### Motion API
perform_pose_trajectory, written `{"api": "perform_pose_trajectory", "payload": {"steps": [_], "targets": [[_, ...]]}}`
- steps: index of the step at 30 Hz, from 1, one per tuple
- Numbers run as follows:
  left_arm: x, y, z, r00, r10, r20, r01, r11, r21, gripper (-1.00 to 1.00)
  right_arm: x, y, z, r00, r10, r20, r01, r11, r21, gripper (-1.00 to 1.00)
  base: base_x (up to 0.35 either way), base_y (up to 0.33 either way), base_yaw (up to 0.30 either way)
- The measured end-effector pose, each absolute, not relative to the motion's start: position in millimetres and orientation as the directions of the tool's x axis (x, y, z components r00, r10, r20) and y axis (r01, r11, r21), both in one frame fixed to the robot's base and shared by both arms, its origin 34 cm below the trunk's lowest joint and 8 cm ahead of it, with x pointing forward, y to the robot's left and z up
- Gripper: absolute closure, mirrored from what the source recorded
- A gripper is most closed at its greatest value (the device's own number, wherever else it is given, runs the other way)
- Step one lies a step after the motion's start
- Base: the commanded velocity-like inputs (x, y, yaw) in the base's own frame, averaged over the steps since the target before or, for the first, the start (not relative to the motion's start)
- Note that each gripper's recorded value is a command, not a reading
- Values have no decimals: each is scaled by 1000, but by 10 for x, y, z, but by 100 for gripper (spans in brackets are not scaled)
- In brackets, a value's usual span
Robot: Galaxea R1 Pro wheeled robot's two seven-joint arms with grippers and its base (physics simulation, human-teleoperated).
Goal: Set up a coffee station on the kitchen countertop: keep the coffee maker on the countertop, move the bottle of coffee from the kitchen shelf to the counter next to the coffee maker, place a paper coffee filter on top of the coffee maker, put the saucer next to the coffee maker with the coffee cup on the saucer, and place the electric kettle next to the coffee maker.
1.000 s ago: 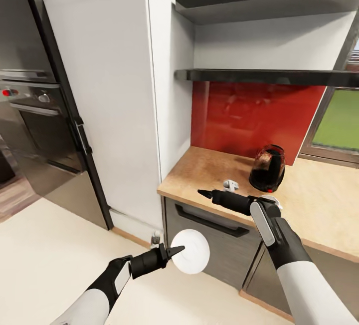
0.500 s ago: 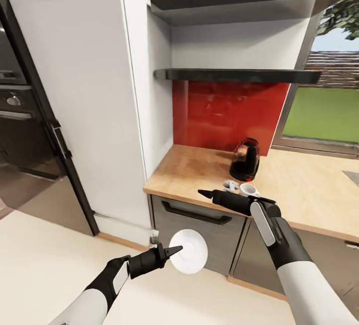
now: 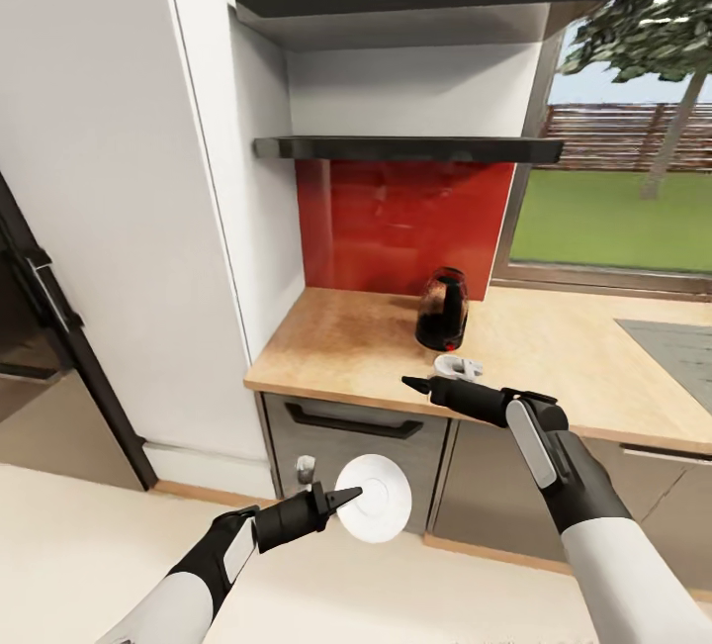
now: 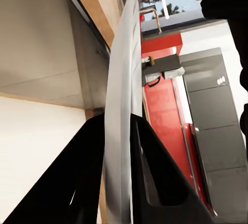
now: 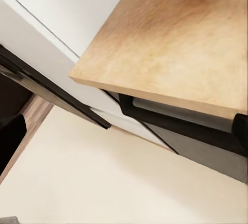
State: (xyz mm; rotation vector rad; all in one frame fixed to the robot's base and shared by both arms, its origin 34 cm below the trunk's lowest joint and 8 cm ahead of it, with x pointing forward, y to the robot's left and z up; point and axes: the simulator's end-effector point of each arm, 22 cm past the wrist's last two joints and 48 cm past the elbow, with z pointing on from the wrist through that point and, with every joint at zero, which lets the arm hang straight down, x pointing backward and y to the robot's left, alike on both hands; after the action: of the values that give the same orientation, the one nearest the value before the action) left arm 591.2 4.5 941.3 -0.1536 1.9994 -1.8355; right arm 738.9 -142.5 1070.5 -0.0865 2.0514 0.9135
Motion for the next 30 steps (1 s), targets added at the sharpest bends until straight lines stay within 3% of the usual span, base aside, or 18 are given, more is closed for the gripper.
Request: {"api": "perform_pose_trajectory", "payload": {"steps": [30], "targets": [[5901, 43, 9348, -909, -356, -216, 184, 122, -975, 100, 7398, -1427, 10613, -635, 261, -727, -364, 729, 580, -100, 0, 0, -259]]}}
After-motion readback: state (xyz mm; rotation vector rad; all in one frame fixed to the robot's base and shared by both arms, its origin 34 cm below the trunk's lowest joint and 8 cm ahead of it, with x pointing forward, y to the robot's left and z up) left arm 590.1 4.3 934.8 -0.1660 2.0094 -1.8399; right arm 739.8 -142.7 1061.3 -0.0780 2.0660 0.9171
